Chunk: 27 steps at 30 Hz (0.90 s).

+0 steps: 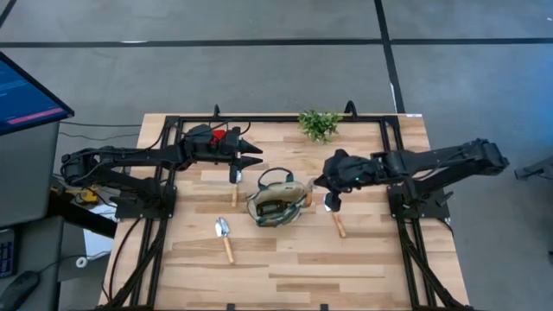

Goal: Pick & Place Garden tools in Gardening bag
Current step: Put the brown trowel into the gardening bag

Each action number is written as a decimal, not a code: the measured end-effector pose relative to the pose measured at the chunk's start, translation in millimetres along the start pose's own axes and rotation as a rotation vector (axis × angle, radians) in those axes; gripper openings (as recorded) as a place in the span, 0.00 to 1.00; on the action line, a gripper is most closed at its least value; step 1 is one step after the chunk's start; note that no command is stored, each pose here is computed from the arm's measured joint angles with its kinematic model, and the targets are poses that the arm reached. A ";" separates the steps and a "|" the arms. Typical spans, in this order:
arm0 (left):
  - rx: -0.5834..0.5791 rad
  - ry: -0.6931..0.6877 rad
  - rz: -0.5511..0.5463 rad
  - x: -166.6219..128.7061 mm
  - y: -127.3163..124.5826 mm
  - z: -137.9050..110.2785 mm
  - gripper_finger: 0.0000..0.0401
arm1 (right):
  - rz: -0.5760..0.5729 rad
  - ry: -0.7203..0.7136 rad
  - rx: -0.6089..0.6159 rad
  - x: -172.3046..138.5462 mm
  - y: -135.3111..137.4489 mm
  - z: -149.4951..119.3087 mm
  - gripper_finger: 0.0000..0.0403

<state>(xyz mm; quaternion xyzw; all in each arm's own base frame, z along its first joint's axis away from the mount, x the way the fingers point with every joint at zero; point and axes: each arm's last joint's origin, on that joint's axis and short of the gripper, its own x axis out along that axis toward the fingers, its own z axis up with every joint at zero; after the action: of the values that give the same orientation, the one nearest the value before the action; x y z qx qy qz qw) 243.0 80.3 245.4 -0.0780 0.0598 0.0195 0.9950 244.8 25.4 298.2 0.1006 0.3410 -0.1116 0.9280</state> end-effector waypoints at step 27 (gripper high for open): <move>0.001 0.002 0.000 0.0 0.0 -0.2 0.36 | -0.004 0.183 -0.122 47.7 29.5 -23.6 0.00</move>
<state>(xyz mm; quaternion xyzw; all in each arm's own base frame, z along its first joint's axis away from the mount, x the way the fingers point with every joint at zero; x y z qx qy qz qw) 243.0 80.3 245.2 -0.0777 0.0606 0.0196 0.9949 274.0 53.2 252.6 0.0528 0.4305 -0.0828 0.8972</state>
